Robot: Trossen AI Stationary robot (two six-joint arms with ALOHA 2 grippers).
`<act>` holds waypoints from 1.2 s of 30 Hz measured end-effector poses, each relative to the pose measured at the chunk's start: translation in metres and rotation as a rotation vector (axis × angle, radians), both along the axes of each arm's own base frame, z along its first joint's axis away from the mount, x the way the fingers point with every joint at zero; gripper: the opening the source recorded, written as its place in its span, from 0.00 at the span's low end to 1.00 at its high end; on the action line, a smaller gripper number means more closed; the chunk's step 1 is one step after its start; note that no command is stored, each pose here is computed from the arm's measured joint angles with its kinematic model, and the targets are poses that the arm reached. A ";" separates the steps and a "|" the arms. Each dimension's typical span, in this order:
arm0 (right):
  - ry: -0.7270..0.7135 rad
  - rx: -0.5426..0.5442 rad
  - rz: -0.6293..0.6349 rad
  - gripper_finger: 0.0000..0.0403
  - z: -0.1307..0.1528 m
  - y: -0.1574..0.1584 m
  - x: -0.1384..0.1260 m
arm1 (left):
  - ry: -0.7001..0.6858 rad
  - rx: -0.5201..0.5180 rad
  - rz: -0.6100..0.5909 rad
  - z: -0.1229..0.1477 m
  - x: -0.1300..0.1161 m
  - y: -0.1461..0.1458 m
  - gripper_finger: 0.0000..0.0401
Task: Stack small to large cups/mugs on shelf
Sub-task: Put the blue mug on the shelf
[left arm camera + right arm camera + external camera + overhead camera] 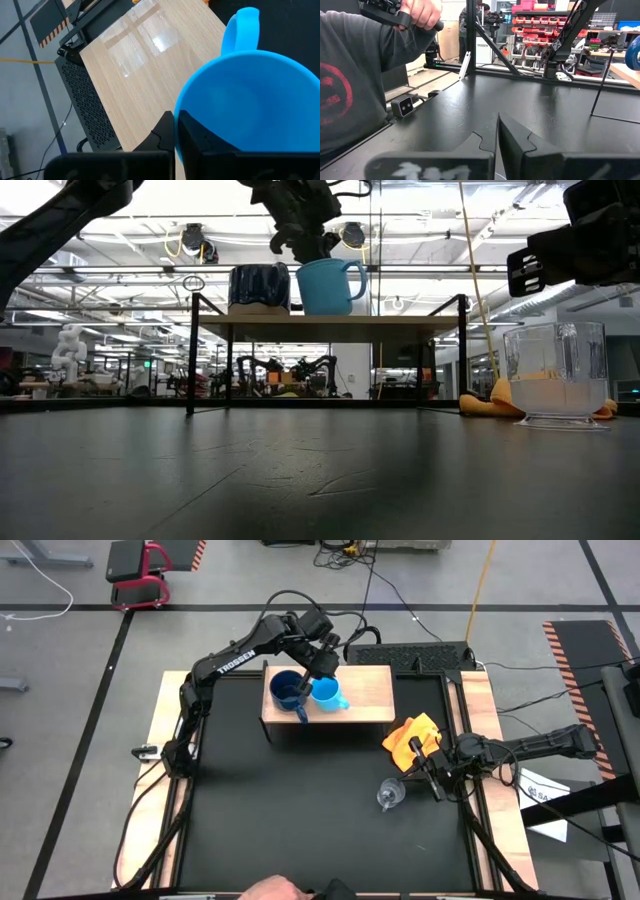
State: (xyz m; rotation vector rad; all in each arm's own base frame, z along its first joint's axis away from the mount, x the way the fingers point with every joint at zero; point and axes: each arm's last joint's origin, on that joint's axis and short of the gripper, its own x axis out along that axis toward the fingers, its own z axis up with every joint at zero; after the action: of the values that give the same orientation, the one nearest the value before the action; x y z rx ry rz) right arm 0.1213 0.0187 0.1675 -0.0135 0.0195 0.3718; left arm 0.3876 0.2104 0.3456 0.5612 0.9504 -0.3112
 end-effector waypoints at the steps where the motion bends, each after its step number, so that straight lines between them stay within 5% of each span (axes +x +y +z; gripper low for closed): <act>1: 0.000 0.000 0.000 0.02 0.000 0.000 0.000 | 0.000 0.000 -0.001 0.000 0.000 0.000 0.01; 36: 0.002 0.003 0.000 0.02 0.000 0.000 0.000 | -0.026 -0.028 0.006 -0.001 0.003 0.000 0.10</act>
State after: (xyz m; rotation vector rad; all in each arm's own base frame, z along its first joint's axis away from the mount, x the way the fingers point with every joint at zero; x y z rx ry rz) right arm 0.1213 0.0188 0.1674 -0.0103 0.0210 0.3721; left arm 0.3908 0.2108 0.3442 0.5356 0.9215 -0.3108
